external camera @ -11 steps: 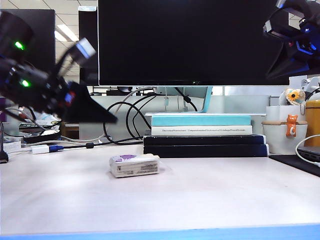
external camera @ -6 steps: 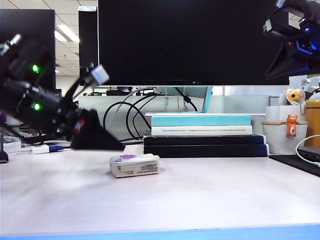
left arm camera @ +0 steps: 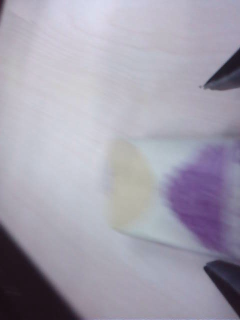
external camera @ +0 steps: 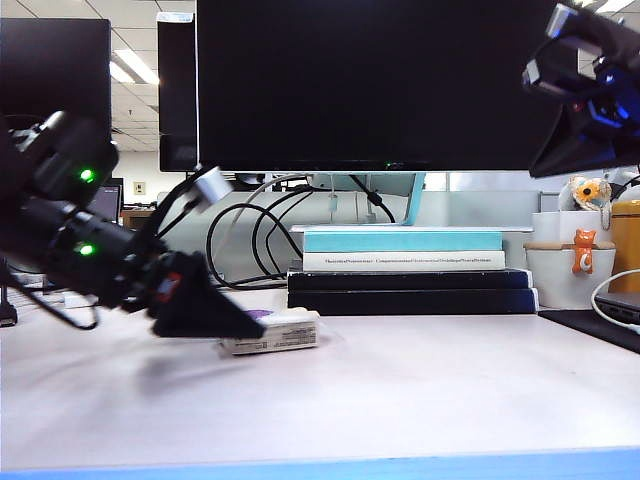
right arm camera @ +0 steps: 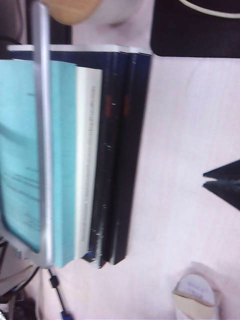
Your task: Pick up a packet of tissues from the table with the left hand, then take a tissue from it with the right hand.
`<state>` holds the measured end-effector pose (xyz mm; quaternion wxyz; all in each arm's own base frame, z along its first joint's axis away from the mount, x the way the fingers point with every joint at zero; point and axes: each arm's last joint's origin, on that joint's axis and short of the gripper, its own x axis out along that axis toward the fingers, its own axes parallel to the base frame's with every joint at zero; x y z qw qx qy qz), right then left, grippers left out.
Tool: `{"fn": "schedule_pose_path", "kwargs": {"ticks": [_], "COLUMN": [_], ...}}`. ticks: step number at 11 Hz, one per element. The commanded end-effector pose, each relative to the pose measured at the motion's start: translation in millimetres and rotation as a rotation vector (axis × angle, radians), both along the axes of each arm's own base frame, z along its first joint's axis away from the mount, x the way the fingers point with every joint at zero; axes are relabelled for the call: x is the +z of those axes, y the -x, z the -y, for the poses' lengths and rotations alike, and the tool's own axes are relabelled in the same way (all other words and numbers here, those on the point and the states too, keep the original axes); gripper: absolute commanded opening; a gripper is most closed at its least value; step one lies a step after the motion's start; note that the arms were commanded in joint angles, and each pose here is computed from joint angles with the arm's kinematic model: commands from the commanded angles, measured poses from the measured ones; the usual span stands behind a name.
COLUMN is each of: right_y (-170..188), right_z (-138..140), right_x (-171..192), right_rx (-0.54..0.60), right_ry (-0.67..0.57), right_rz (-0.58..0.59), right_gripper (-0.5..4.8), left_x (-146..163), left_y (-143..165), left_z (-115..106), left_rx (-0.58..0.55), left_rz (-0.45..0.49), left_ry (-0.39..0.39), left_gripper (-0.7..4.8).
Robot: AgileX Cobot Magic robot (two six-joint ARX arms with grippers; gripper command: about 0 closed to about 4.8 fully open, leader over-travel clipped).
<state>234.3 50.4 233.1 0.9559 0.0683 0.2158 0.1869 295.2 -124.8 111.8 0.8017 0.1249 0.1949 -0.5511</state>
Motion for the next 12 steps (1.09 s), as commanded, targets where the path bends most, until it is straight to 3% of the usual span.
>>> {"fn": "schedule_pose_path", "kwargs": {"ticks": [1,2,6,7,8,10,12], "right_y": [-1.9,-2.5,-2.6,-2.6,-2.7,-3.2,-1.3], "right_z": [-0.7,-0.8,-0.7,-0.7,-0.7,-0.8,-4.9], "right_x": [1.6,0.6,0.4,0.4,0.7,1.9,3.1], "right_rx": [0.004,0.004,0.002,0.002,0.002,0.002,0.119], "right_ry": [-0.001,0.000,0.003,0.005,0.004,-0.001,-0.125], "right_rz": [0.016,0.012,0.011,0.013,0.016,0.028,-0.011], "right_gripper": [-0.06,-0.06,-0.06,-0.06,-0.06,-0.06,-0.06], "left_x": [-6.6,-17.3,-17.0,-18.4,-18.3,-16.3,6.7], "left_y": [0.2,-0.5,-6.4,-5.9,-5.9,-5.6,-1.6], "left_z": [13.2,18.4,22.7,22.2,22.2,23.1,28.1], "left_rx": [-0.012,-0.018,0.066,0.077,0.077,0.073,0.036], "left_rz": [0.015,-0.024,0.003,-0.009,-0.009,-0.004,0.051], "left_ry": [-0.013,-0.021,-0.020,-0.034,-0.034,-0.031,-0.018], "left_gripper": [4.79,4.79,4.79,4.16,3.16,3.04,3.02]}}
